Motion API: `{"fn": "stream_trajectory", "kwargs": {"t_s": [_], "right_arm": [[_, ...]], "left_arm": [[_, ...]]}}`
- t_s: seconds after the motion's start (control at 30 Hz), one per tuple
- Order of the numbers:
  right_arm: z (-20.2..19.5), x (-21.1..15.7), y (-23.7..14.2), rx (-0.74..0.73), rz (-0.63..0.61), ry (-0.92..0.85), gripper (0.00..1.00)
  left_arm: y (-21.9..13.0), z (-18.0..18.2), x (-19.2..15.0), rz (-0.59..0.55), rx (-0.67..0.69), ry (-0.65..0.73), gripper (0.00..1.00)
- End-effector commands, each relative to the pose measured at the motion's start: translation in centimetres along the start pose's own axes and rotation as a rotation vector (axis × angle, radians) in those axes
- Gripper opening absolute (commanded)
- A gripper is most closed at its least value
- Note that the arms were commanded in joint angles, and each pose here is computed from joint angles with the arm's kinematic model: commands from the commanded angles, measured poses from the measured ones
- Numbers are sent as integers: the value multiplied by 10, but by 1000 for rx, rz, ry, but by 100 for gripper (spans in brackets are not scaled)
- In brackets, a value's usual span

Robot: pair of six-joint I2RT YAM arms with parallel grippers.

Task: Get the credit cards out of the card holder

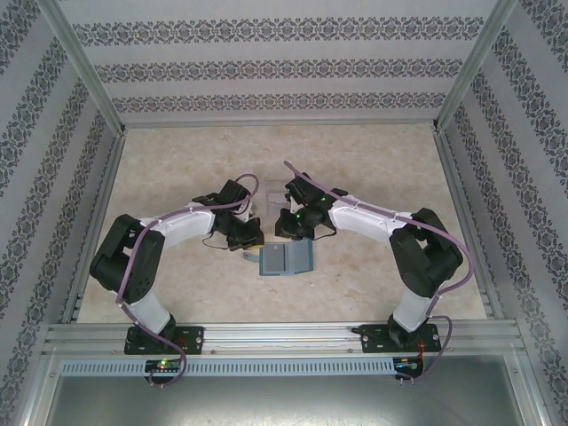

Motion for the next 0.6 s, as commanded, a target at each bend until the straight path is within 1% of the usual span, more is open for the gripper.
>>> {"fn": "stream_trajectory", "kwargs": {"t_s": [0.0, 0.33, 0.57], "right_arm": [[4, -3, -5, 37, 3, 16, 14], [-1, -20, 12, 23, 64, 21, 13], [0, -27, 21, 4, 88, 17, 12]], "left_arm": [[6, 1, -9, 53, 15, 19, 0], [18, 15, -20, 106, 64, 5, 0], [20, 22, -24, 119, 90, 4, 0]]}}
Point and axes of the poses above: each hand's point on the last joint's axis, 136 mm out from that joint toward the fingers, its own y axis out along the fingers, its own z axis along the line the jaws close on, x = y × z, the point moved 1 cm from there along -y, back along the fingers, and after that the axes turned 9 degrees about y, right-handed, at the moved point
